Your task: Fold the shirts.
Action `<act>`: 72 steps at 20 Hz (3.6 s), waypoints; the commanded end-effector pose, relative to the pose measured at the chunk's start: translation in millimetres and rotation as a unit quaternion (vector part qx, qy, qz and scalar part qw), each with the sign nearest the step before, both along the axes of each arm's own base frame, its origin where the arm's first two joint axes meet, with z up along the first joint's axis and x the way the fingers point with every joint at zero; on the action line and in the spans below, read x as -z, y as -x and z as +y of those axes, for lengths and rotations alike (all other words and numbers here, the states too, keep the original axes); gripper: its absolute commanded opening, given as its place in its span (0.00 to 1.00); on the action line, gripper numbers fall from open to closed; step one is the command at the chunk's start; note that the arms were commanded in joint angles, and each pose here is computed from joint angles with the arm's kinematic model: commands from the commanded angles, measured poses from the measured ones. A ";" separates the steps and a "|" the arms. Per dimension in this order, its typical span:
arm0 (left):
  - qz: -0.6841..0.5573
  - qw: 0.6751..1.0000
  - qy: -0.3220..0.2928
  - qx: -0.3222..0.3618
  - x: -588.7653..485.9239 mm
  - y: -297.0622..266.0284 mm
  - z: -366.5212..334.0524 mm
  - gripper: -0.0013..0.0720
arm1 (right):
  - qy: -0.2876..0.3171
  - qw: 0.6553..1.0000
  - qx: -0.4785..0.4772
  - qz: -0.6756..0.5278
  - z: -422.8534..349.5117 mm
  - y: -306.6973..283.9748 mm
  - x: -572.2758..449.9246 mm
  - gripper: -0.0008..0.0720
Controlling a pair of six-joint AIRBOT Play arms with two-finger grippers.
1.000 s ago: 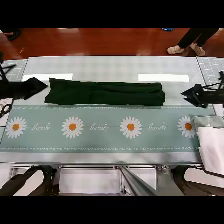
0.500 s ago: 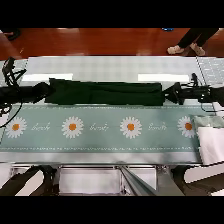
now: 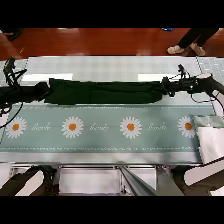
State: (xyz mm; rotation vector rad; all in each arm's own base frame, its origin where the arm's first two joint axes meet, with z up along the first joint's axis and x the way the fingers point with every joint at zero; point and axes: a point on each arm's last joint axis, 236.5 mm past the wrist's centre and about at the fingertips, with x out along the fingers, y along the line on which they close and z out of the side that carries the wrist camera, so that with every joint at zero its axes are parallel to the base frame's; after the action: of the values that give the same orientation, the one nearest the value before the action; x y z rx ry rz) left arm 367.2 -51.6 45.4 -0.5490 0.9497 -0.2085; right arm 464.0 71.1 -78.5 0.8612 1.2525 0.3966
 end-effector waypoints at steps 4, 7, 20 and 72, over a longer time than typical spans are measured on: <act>-0.002 0.997 0.004 0.078 5.0 6.4 -58.6 0.04 | 0.119 0.990 -0.055 -0.060 -19.5 38.5 -80.8 0.04; 0.029 0.990 0.012 0.139 26.8 6.4 -119.9 0.04 | 0.164 0.979 -0.070 -0.094 -23.1 77.7 -120.5 0.04; 0.134 0.890 0.047 0.433 91.3 40.3 -430.8 0.04 | 0.184 0.960 -0.030 -0.209 -0.6 163.5 -237.0 0.04; -0.136 0.984 0.066 0.094 -118.9 11.7 -28.6 0.04 | 0.380 0.922 0.030 -0.072 -52.9 120.9 -159.2 0.58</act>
State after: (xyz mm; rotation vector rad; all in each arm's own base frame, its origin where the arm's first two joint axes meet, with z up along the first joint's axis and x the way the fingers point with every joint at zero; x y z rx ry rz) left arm 362.1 -64.1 175.0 -0.5372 0.6957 -0.4605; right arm 375.8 109.3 100.9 0.2741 1.1995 0.2791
